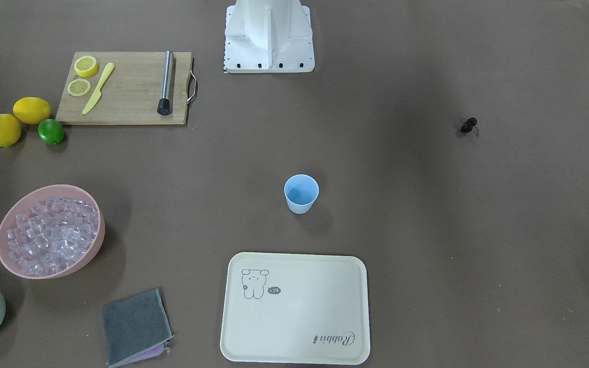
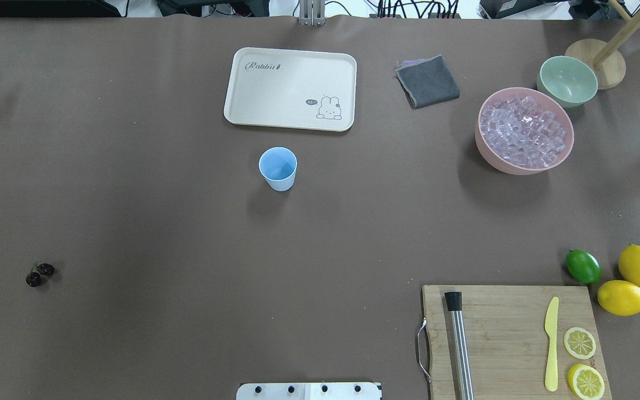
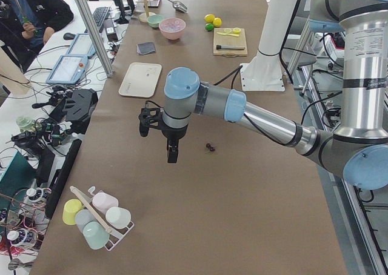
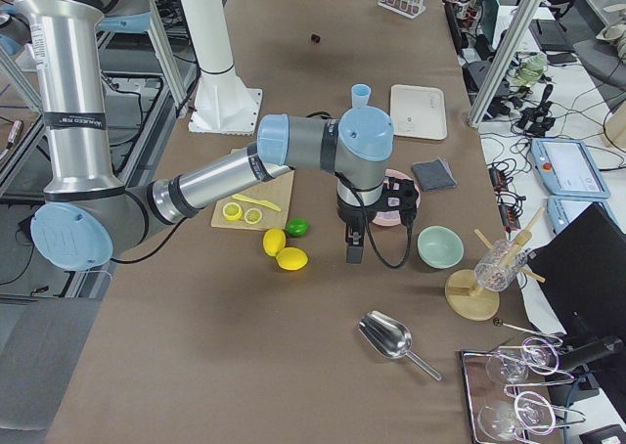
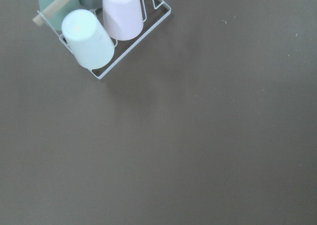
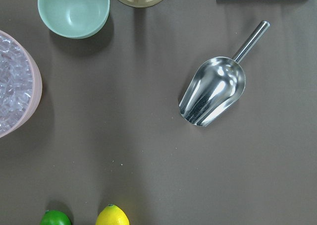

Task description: Put ice and cherries in cup

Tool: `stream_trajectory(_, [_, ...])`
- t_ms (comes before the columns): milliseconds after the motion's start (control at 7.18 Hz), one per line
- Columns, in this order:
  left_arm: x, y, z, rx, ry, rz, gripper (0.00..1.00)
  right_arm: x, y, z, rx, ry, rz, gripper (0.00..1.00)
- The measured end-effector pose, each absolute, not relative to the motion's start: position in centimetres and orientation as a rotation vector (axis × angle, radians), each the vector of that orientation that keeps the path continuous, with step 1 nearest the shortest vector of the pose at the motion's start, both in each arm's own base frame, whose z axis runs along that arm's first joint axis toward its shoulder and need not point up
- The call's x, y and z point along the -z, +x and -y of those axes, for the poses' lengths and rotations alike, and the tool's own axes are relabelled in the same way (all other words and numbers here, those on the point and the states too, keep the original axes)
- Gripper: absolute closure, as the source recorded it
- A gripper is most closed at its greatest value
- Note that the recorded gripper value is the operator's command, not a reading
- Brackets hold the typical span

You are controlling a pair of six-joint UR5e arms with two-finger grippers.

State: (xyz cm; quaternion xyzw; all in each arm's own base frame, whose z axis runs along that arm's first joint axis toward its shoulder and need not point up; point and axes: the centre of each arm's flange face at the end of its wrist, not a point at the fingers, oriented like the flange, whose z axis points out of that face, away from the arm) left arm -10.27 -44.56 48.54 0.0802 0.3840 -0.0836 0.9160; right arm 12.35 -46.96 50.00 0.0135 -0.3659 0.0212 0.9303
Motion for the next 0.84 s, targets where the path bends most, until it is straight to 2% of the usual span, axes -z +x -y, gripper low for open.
stream_trajectory(557, [-47.7,-9.9,44.8,0.152,0.182,-0.791,0.02,-50.7,11.3,45.8,-0.062,0.041,0.838,0.00])
stream_trajectory(836, [-48.5,-9.7,45.5,0.157,0.163,-0.788,0.02,-49.0,5.9,47.6,0.011,0.082,0.847,0.00])
